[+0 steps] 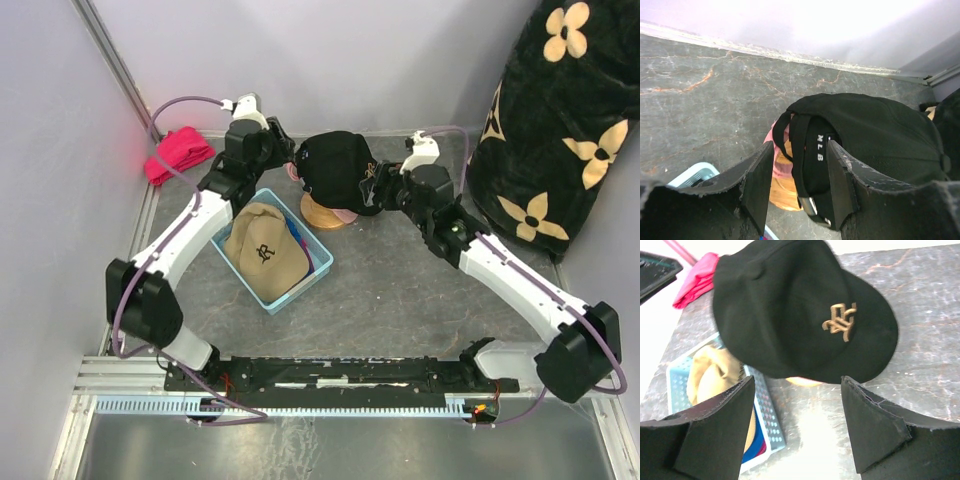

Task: Stack the hats
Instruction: Pick up the hat from the bin.

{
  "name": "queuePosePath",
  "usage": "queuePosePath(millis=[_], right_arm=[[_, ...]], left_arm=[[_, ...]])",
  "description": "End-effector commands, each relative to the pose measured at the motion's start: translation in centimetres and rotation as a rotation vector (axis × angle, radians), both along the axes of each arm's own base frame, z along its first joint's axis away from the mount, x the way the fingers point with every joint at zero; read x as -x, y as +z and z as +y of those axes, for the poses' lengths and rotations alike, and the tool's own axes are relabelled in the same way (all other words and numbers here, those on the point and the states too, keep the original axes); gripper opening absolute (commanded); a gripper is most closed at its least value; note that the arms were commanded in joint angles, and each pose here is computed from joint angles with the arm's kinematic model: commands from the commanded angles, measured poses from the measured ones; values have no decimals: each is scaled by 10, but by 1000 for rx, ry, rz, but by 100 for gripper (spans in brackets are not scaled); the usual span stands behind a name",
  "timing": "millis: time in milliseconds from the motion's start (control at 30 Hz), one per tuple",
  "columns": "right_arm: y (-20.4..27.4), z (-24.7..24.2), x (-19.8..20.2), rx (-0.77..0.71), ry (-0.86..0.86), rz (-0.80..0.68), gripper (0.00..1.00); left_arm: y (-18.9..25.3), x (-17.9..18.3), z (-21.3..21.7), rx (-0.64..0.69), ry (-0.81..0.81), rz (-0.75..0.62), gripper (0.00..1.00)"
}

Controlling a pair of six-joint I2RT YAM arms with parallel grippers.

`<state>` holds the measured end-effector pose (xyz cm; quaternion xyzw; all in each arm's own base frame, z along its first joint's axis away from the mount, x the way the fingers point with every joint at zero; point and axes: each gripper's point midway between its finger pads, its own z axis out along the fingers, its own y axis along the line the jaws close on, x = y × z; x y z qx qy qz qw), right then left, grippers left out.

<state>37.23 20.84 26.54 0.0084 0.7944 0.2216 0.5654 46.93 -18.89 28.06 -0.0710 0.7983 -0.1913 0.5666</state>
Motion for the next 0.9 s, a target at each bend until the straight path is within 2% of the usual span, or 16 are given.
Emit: queuePosePath(millis=[0,200,500,667,867], right_arm=[[44,18,25,-13,51,-83,77],[24,73,62,-22,163,-21,77],[-32,158,107,-8,275,100,77],[-71,188,106,-21,252,199,78],[-96,207,98,-41,197,278,81]], left_arm=[[36,27,21,70,80,-68,55],[22,48,35,98,123,-52,55],[-5,72,63,135,246,-62,53],[-25,80,71,155,289,-42,52],[-43,88,81,152,324,-43,52]])
